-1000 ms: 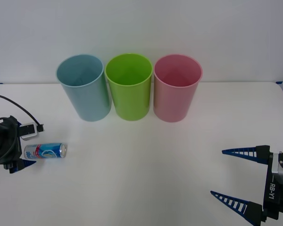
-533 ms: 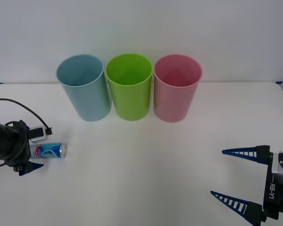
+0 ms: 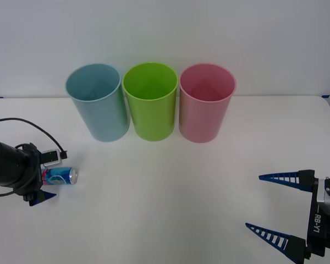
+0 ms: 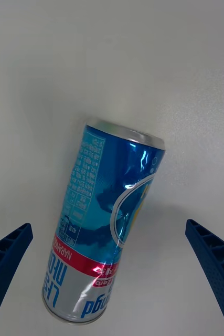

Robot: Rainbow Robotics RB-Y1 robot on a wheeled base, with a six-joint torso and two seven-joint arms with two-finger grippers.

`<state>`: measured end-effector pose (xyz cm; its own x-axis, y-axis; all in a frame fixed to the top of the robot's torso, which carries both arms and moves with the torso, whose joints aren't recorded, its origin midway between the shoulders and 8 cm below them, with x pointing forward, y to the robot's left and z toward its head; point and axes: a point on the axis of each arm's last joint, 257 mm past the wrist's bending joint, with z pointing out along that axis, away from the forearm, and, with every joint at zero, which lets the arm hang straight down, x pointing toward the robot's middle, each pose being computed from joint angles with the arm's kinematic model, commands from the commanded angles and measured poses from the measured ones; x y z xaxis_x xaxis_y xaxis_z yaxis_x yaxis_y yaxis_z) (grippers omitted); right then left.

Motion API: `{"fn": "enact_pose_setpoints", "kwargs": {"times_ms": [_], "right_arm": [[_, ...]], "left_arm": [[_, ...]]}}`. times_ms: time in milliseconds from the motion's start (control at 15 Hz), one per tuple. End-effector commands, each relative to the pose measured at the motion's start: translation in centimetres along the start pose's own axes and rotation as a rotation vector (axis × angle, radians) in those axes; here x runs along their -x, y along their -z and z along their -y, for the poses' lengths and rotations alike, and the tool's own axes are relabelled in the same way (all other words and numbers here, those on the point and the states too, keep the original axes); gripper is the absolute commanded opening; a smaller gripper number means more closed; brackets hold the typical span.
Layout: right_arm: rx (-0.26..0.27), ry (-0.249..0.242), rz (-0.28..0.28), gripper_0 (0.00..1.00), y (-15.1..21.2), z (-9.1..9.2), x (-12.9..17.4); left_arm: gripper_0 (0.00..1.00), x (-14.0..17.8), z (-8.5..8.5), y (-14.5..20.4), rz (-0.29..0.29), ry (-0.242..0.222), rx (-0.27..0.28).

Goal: Put cans in the blue bin and PET bottles in the pink bin and trash in the green bin.

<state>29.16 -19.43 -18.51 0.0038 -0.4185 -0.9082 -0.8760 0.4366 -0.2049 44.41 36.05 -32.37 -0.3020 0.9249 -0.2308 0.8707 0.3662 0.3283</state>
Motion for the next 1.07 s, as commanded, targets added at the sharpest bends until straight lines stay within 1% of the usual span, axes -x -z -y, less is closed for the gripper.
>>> {"fn": "enact_pose_setpoints", "kwargs": {"times_ms": [67,400,733,1067], "right_arm": [[0.0,0.0,0.0,1.0,0.0,0.0,0.0],[0.0,0.0,0.0,1.0,0.0,0.0,0.0],[0.0,0.0,0.0,1.0,0.0,0.0,0.0],[0.0,0.0,0.0,1.0,0.0,0.0,0.0]], "left_arm": [[1.0,0.2,-0.1,-0.7,-0.003,-0.001,-0.001],[1.0,0.8,0.2,-1.3,-0.01,-0.007,-0.016],[1.0,0.9,-0.1,-1.5,-0.036,-0.016,-0.026],[1.0,1.1,0.0,-1.9,-0.043,-0.024,-0.03]]}}
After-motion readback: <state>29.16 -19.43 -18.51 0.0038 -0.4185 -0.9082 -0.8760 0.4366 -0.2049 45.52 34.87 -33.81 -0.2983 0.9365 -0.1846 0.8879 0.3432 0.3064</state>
